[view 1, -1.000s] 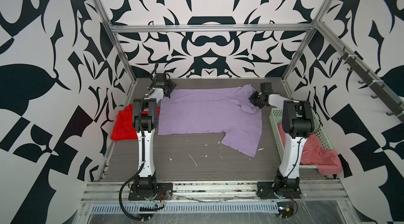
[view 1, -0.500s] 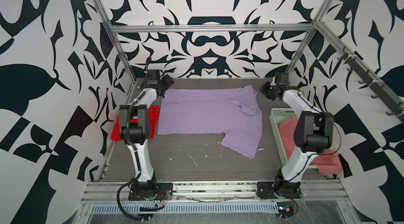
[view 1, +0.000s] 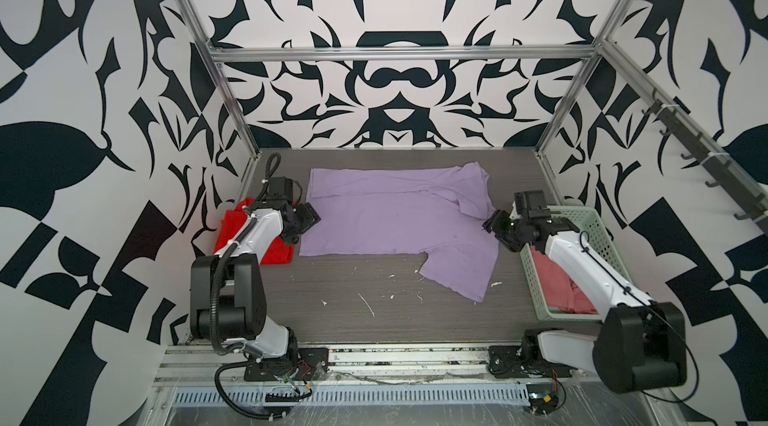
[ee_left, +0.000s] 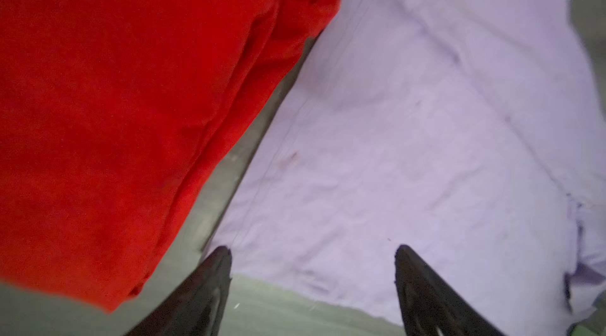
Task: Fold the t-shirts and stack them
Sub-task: 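Move both grippers to the near corners of the lavender t-shirt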
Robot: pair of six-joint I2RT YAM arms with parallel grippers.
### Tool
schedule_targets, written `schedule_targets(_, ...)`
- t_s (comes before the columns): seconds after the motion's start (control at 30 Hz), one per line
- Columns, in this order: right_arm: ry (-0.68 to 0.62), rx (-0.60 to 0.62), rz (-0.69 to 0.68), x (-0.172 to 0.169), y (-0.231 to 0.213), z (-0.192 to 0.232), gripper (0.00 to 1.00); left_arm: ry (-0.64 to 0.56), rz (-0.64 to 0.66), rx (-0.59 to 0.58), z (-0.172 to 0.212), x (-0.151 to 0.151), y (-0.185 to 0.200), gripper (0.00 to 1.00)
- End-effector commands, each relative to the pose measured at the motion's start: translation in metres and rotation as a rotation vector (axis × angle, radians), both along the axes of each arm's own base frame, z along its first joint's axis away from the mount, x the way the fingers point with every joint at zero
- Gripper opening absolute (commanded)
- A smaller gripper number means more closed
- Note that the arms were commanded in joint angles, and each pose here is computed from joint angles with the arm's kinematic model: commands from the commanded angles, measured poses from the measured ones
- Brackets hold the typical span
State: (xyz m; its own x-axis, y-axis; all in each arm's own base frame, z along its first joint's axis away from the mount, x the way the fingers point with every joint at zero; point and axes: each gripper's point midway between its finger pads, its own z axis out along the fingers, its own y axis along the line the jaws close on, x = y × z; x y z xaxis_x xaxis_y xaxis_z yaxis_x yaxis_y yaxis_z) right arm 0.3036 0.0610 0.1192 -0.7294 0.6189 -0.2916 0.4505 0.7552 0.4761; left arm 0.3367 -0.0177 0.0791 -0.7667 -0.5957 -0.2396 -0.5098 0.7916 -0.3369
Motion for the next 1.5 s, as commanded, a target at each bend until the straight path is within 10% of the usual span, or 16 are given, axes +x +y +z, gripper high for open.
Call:
schedule_targets(0.0,0.037,-0.022,-0.057,-0.024,0.003,-0.005,0.64,0.072,-0.001,0.006,-0.011,-0.035,0.007,0.79)
schedule_targets(0.47,0.147,-0.011,-0.151,-0.098,-0.003,-0.05,0.81,0.138,0.082,-0.063,-0.058,-0.044,0.011,0.65)
schedule_targets(0.8,0.177,0.025,-0.181,-0.111,-0.002,-0.06,0.73,0.143,0.122,-0.061,-0.078,-0.033,0.015,0.5)
schedule_targets(1.13,0.268,0.031,-0.208,-0.13,0.003,-0.073,0.65,0.121,0.113,-0.088,-0.072,-0.035,0.01,0.01)
schedule_targets(1.47,0.348,-0.009,-0.179,-0.143,0.021,-0.091,0.58,0.097,0.114,-0.09,-0.065,-0.032,0.01,0.0)
